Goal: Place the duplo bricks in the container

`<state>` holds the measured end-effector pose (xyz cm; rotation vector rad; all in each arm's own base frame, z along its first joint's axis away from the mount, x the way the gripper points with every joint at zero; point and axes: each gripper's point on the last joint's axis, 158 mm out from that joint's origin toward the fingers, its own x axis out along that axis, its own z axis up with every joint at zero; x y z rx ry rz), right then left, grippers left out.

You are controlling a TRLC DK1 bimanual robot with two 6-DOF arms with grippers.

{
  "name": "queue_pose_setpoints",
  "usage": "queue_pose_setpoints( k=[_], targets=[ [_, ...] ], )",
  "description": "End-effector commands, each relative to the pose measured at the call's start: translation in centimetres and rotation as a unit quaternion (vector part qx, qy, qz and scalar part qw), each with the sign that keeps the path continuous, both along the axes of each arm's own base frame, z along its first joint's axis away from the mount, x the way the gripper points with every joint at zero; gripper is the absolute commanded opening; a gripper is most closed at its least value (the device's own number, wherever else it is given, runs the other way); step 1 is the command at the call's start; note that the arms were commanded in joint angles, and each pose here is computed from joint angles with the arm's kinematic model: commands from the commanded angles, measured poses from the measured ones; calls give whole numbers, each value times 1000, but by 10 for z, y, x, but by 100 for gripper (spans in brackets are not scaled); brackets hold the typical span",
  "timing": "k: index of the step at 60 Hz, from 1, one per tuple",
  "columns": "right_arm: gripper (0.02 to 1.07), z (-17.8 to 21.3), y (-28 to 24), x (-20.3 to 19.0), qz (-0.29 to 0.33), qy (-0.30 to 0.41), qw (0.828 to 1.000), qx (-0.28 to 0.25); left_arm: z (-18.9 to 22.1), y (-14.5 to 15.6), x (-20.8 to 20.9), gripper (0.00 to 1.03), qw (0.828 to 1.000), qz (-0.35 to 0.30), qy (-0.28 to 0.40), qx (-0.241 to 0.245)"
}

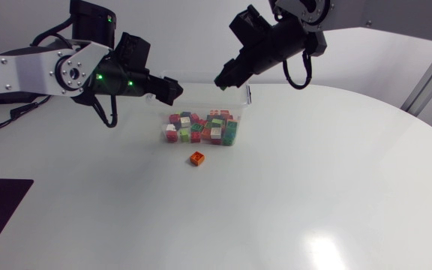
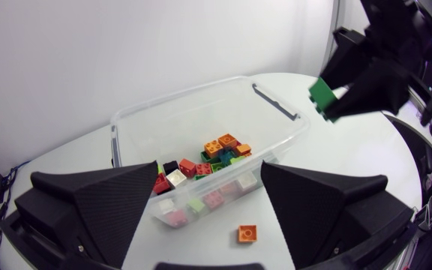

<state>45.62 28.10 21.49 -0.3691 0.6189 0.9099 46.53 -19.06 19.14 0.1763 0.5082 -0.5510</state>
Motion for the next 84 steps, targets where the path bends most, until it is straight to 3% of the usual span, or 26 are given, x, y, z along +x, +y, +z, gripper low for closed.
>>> queue_pose_setpoints(
  k=[1,26,35,47,50,56,59,78,84],
  targets=[
    [26,-2,6,16,-16,7,1000,18,-13,-2,-22,97,1000,-10,17,11],
    [26,-12,14,74,-64,-15,996,66,-86,-8,-95,96,993,-54,89,53],
    [26,-20,14,93,-79,-20,994,79,-115,-15,-106,96,989,-64,111,67],
    [27,-39,15,111,-95,-21,992,78,-151,-23,-91,96,986,-60,127,92],
    [37,-40,16,112,-97,-21,992,77,-158,-26,-87,96,985,-58,128,100],
    [83,-44,15,115,-106,-23,992,71,-171,-33,-77,96,984,-59,134,104],
    [102,-43,15,115,-108,-24,991,70,-176,-35,-72,96,984,-57,136,105],
    [103,0,0,84,-114,-60,988,83,-197,-39,-34,96,985,-34,133,108],
    [103,10,-10,70,-116,-68,987,86,-202,-40,-27,91,984,-31,135,109]
  ],
)
